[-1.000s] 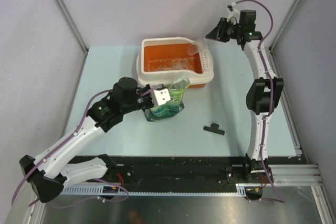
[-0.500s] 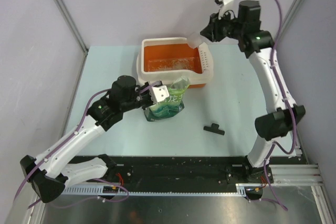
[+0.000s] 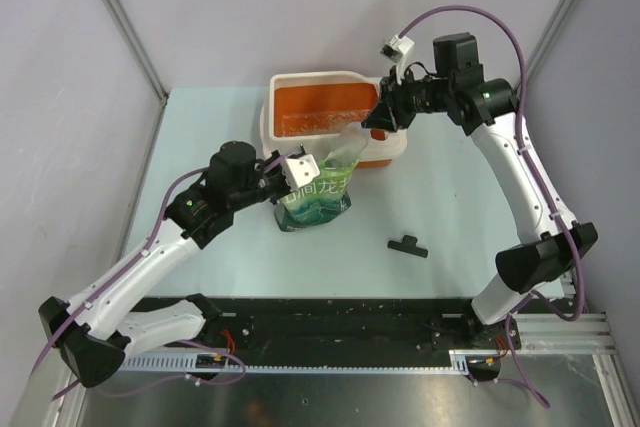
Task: Fill the litter box with clean litter
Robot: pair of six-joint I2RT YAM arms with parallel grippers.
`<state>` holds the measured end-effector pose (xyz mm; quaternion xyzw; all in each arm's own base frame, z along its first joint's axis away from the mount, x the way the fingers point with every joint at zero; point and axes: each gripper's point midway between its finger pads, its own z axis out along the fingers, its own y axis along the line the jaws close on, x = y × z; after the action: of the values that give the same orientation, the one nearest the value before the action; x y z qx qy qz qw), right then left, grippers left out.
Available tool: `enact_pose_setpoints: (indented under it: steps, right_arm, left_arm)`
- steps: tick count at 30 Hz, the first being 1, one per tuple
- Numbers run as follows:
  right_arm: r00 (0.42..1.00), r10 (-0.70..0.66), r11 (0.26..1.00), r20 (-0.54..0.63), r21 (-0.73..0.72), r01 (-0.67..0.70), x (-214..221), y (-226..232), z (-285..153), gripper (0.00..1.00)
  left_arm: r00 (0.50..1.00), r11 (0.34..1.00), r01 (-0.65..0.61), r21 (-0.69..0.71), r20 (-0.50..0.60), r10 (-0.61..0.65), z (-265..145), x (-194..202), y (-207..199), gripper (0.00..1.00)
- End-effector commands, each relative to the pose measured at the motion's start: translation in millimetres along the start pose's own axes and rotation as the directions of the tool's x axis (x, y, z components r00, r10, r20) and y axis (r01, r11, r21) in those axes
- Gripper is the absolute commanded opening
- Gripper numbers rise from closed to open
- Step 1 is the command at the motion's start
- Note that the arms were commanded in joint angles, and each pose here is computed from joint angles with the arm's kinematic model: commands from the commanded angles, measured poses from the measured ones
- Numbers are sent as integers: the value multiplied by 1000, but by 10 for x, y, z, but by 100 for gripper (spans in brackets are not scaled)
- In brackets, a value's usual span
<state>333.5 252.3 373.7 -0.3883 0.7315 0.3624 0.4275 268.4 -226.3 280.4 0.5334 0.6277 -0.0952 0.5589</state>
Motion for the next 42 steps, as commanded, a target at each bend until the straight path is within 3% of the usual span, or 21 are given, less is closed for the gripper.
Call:
enact_pose_setpoints:
  steps: [1, 10, 13, 14, 17, 20, 42]
  right_arm:
    - [997, -70, 997, -13, -28, 69, 10, 69, -29, 0]
    - [970, -148, 989, -194, -9, 149, 432, 51, 331, 0]
    - [972, -108, 981, -209, 136, 138, 396, -112, 557, 0]
    - [977, -39, 960, -210, 264, 95, 389, -280, 564, 0]
    - [988, 86, 904, -132, 427, -22, 283, -439, 566, 0]
    - [983, 148, 868, -111, 492, -75, 293, -508, 523, 0]
    - [889, 363, 825, -280, 540, -167, 1431, -439, 928, 0]
  left_arm:
    - [999, 997, 10, -73, 39, -7, -99, -139, 173, 0]
    - [997, 995, 15, -102, 78, -7, -179, -286, 259, 0]
    - [995, 992, 35, -119, 95, -23, -212, -361, 311, 0]
    - [994, 991, 43, -127, 101, -30, -219, -386, 333, 0]
    - [992, 990, 56, -130, 119, -41, -240, -462, 361, 0]
    - [992, 991, 50, -126, 125, -34, -247, -482, 363, 0]
    - [982, 995, 44, -95, 185, -26, -319, -621, 312, 0]
